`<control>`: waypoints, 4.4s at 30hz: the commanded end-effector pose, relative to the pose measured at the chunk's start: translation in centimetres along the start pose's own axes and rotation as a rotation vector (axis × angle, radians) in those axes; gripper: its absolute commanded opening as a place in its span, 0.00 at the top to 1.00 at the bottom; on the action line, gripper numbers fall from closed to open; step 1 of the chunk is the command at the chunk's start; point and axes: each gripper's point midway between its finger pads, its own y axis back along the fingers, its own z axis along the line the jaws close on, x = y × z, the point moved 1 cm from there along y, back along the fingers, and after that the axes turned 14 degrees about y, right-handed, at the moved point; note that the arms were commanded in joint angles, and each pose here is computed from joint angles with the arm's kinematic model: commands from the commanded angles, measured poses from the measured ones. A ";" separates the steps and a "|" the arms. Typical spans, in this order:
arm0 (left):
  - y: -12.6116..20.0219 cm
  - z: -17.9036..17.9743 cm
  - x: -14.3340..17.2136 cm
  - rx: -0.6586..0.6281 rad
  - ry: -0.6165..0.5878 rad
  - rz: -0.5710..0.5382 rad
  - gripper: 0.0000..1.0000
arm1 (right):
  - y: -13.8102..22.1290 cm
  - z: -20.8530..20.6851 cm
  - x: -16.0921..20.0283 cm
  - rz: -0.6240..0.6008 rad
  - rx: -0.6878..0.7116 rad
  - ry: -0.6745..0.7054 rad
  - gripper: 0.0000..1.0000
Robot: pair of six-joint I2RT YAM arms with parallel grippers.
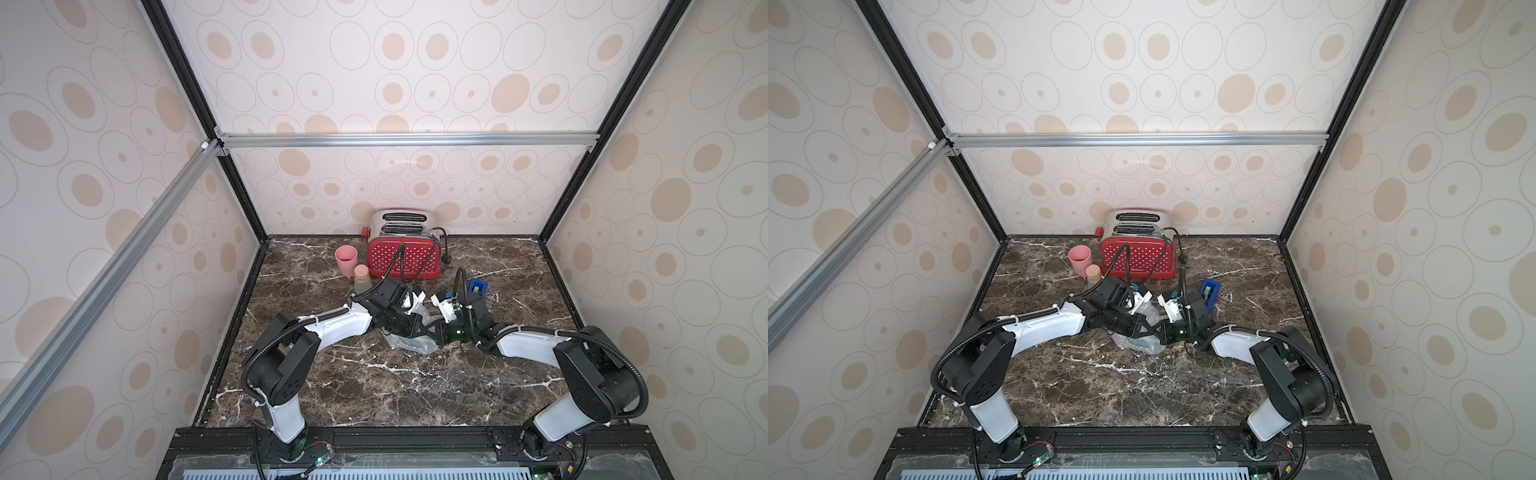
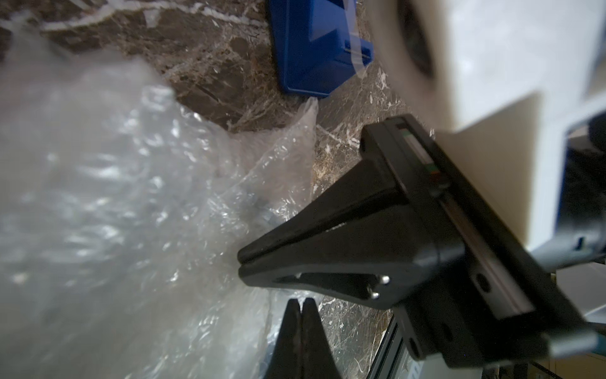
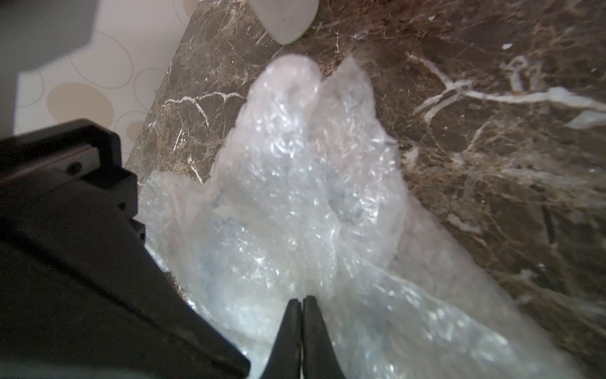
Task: Wrap bowls in bubble wrap
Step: Stick the tape on the bubble wrap, then reset both arms
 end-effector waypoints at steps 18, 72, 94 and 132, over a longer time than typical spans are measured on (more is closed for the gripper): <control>-1.0 3.1 1.3 -0.133 0.026 0.074 1.00 | 0.1 0.0 -0.1 0.016 0.002 0.003 0.92; -0.8 2.8 0.9 -0.148 0.013 0.082 1.00 | 2.4 2.1 -2.5 -0.071 -0.013 -0.008 1.00; -0.6 2.7 0.9 -0.149 0.007 0.078 1.00 | 1.5 -3.1 -0.7 0.070 0.259 -0.078 1.00; 31.6 16.6 2.0 -1.207 -0.067 -1.333 0.01 | 24.4 -13.9 -0.1 -0.347 1.409 0.041 0.18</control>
